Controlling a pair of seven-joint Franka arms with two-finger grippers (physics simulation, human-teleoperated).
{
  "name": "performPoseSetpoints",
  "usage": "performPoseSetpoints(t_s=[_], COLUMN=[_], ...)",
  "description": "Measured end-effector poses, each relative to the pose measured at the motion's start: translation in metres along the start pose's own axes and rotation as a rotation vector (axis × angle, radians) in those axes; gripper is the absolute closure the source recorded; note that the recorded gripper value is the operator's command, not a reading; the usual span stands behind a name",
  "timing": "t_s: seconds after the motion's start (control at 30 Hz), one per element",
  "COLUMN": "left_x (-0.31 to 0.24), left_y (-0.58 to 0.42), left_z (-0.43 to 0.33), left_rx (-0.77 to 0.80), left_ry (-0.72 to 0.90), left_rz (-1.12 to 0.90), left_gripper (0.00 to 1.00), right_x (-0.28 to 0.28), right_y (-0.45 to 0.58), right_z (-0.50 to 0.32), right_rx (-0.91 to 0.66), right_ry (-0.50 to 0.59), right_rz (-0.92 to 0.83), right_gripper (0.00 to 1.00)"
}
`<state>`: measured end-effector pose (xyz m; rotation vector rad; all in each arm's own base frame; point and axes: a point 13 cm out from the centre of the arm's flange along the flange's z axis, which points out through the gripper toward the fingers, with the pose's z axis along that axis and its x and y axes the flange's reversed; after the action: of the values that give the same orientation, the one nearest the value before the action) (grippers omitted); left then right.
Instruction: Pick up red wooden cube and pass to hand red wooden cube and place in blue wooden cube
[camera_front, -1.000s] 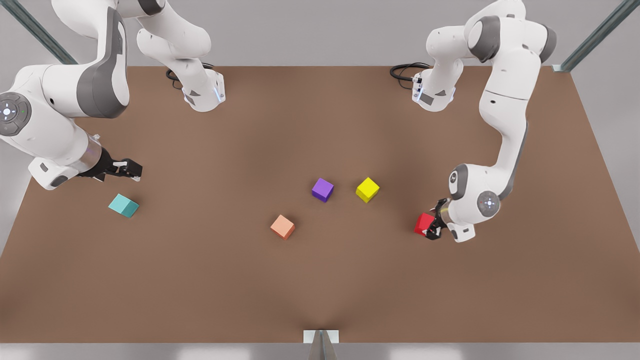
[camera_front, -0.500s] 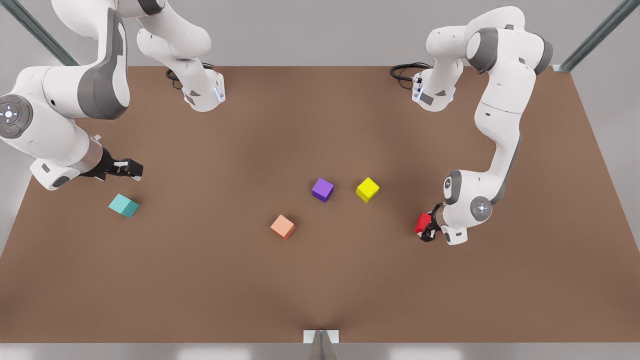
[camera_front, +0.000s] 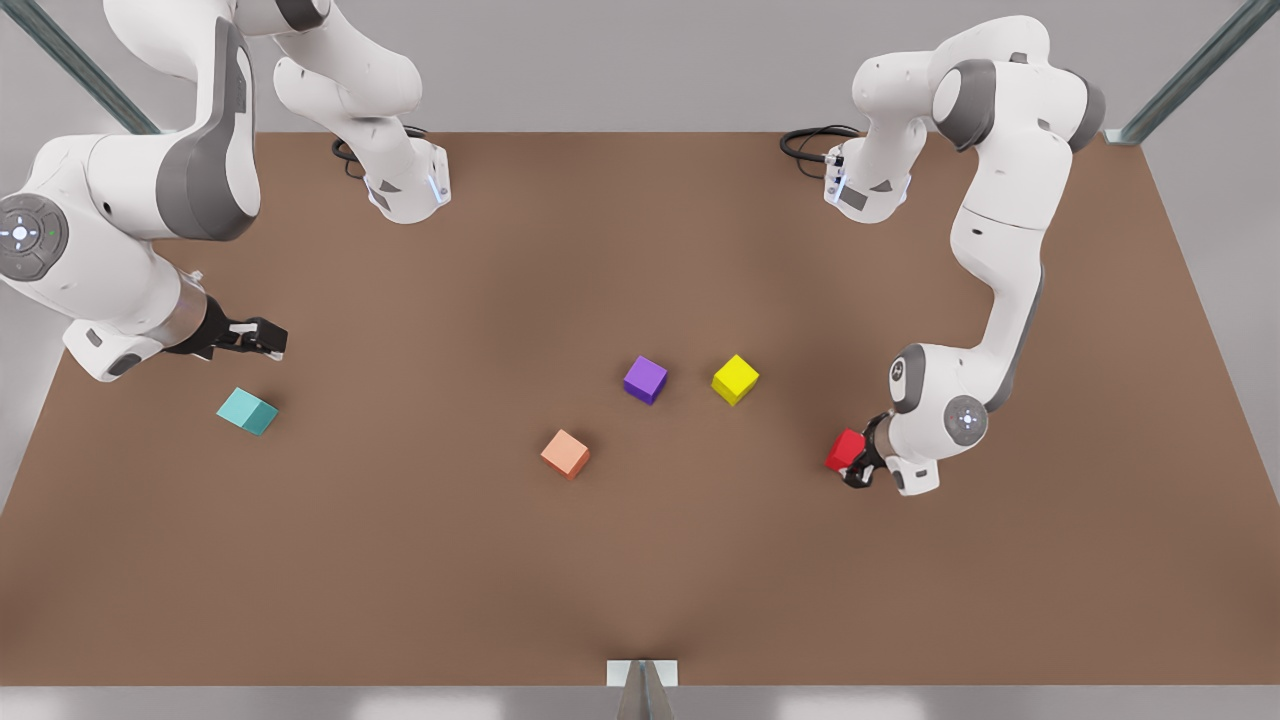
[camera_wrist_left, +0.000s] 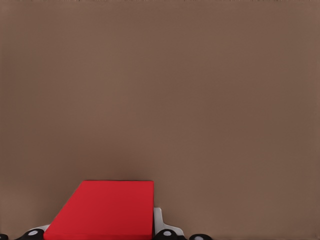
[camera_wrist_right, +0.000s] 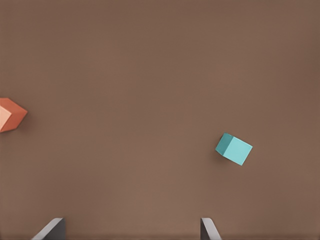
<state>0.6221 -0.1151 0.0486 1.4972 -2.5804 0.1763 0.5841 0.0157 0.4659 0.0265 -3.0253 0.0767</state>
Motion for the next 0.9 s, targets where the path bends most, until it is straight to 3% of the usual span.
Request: performPoseSetpoints(t_s=[0.13,0.23,0.37,0.43,0.63,0.8,0.9], left_x=[0.018,0.115,0.256,0.302,0.375,0.373,0.370], left_y=[-0.067,-0.137,-0.187,-0.197,-0.238,-0.257,-0.263], left_z=[-0.071,-0.160,-0.191,-0.187,-0.177,-0.174,-0.176], left_rx=[0.072,0.155,0.223,0.251,0.448,0.603,0.684], left_ry=[0.006,0.113,0.408,0.521,0.791,0.822,0.853], left_rz=[0.051,0.178,0.326,0.370,0.441,0.512,0.540], left_gripper=[0.35,0.35,0.35,0.35,0.35,0.35,0.35], right_x=[0.000,0.000,-0.006,-0.029,-0.079,-0.109,-0.128], right_y=[0.000,0.001,0.010,0.054,0.206,0.273,0.282], right_z=[0.000,0.001,0.007,0.044,0.118,0.151,0.160], right_rx=[0.000,0.000,-0.007,-0.134,-0.756,-1.040,-1.102], right_ry=[0.002,0.002,0.009,0.063,0.212,0.208,0.106], right_rz=[0.000,-0.002,-0.029,-0.083,-0.130,-0.138,-0.225], right_gripper=[0.00,0.00,0.00,0.00,0.00,0.00,0.00])
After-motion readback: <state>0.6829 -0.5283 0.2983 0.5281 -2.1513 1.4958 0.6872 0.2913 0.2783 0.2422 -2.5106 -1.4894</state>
